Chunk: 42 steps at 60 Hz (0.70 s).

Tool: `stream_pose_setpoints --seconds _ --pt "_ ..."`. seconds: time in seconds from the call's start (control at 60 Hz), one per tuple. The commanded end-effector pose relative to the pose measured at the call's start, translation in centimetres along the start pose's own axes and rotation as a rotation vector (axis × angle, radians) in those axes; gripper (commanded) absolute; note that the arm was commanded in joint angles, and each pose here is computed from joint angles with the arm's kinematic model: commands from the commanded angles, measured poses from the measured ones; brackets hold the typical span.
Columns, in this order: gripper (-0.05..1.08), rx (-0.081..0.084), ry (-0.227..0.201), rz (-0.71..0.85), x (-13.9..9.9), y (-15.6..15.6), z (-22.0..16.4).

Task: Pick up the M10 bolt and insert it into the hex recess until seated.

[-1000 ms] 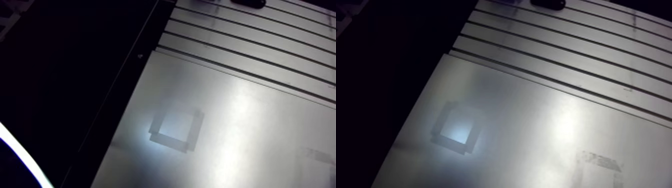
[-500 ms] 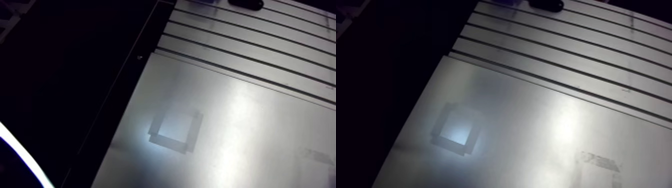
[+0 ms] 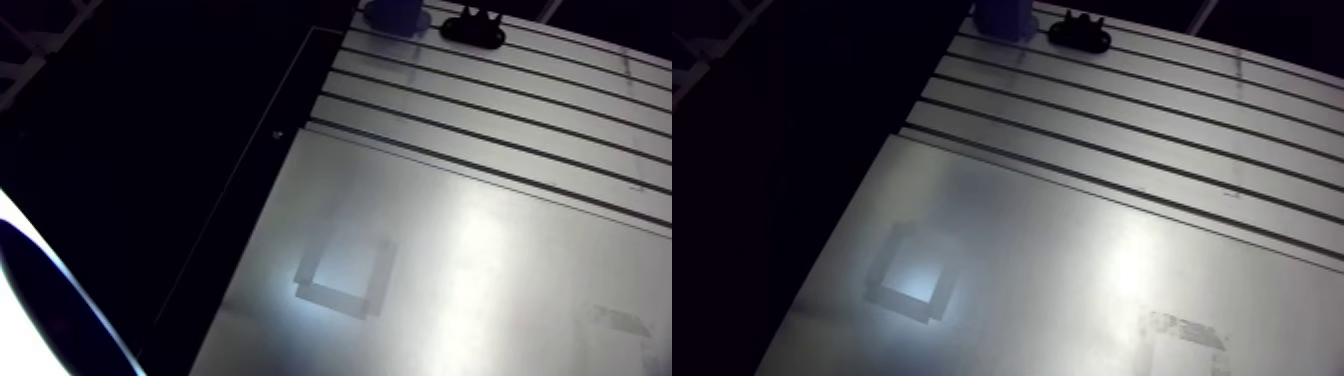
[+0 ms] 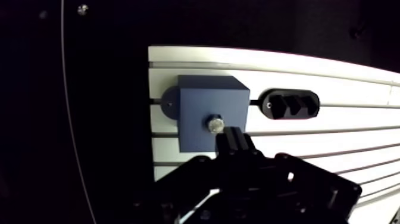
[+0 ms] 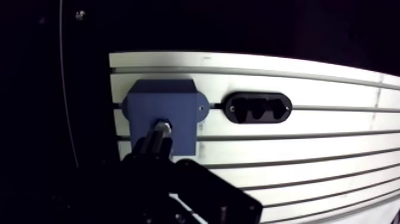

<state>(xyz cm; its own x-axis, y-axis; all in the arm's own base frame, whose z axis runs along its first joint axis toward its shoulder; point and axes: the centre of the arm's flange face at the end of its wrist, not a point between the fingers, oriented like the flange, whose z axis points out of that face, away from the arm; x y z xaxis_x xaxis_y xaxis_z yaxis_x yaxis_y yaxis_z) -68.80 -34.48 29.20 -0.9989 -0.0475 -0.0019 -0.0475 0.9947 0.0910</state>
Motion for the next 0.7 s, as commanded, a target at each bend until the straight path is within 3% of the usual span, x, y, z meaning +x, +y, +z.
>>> stream_pose_setpoints --seconds 0.017,0.7 --pt "1.08 0.003 -0.025 -0.022 -0.7 0.4 0.7" --pt "1.08 -0.003 -0.049 -0.086 -1.0 0.7 2.6"
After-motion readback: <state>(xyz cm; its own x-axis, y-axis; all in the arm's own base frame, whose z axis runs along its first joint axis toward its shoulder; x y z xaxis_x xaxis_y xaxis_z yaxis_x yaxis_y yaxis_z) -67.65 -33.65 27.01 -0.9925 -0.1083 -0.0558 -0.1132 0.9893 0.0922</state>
